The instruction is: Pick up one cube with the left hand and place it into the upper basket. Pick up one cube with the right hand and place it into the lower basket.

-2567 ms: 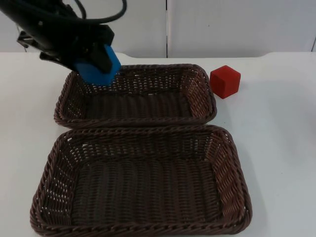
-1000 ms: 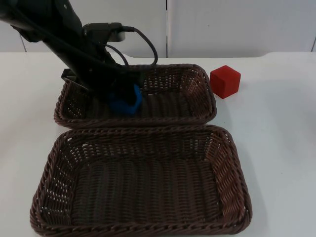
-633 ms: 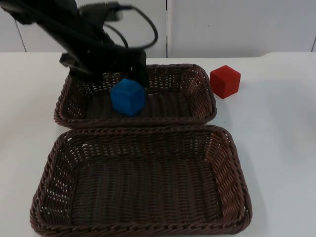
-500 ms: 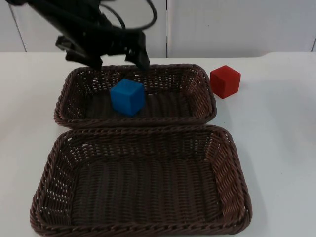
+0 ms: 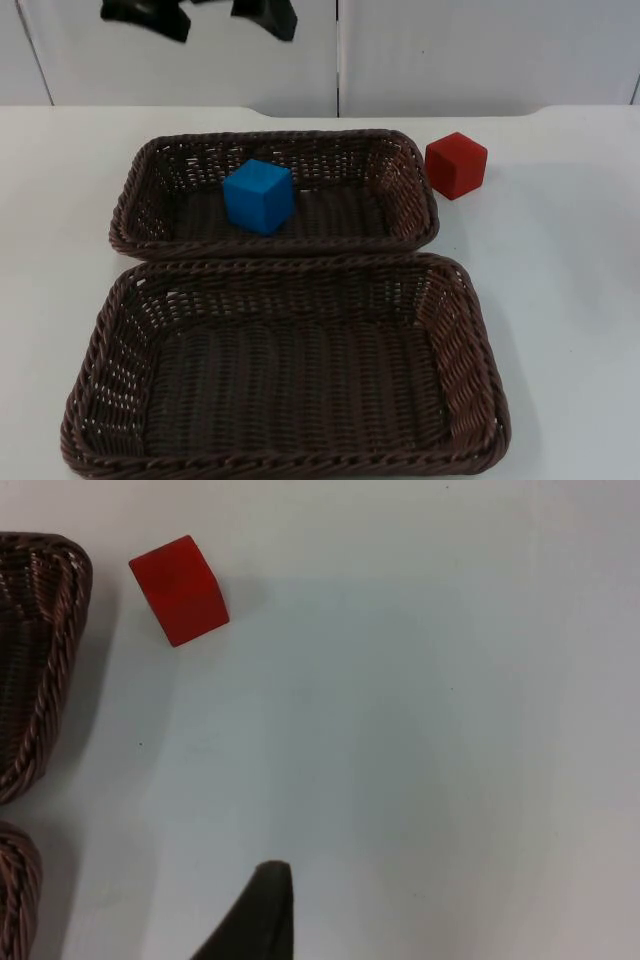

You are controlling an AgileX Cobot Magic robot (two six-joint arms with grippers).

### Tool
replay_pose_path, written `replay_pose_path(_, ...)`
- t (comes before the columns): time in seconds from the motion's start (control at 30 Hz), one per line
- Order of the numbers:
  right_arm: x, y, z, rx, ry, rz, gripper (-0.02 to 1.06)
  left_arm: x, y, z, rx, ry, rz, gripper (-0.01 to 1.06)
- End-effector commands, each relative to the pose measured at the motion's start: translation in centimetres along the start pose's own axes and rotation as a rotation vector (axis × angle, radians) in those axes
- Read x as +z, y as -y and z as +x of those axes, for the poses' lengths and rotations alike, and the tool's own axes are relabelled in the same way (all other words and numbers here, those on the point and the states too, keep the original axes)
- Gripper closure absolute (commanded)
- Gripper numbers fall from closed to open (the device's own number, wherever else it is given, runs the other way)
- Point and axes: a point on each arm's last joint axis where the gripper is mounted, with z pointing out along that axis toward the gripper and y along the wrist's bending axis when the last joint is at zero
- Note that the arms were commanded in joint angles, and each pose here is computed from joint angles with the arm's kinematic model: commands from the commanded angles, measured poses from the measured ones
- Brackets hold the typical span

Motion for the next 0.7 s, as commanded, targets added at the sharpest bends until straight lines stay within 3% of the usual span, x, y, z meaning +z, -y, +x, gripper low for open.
replay_pose_path(0.0,-0.1,0.1,-0.1,0.003,0.006,0.002,-0.01,-2.0,0.7,-0.6,0.03,0.039,-0.005,0.0)
replay_pose_path(0.43,-0.1,0.1,-0.1,0.001,0.006,0.002,-0.01,-6.8,1.9,-0.9,0.101,0.073,-0.021,0.0)
replay_pose_path(0.67,-0.1,0.1,-0.1,0.001,0.006,0.002,-0.01,-10.0,2.7,0.7,0.106,0.115,-0.033,0.0)
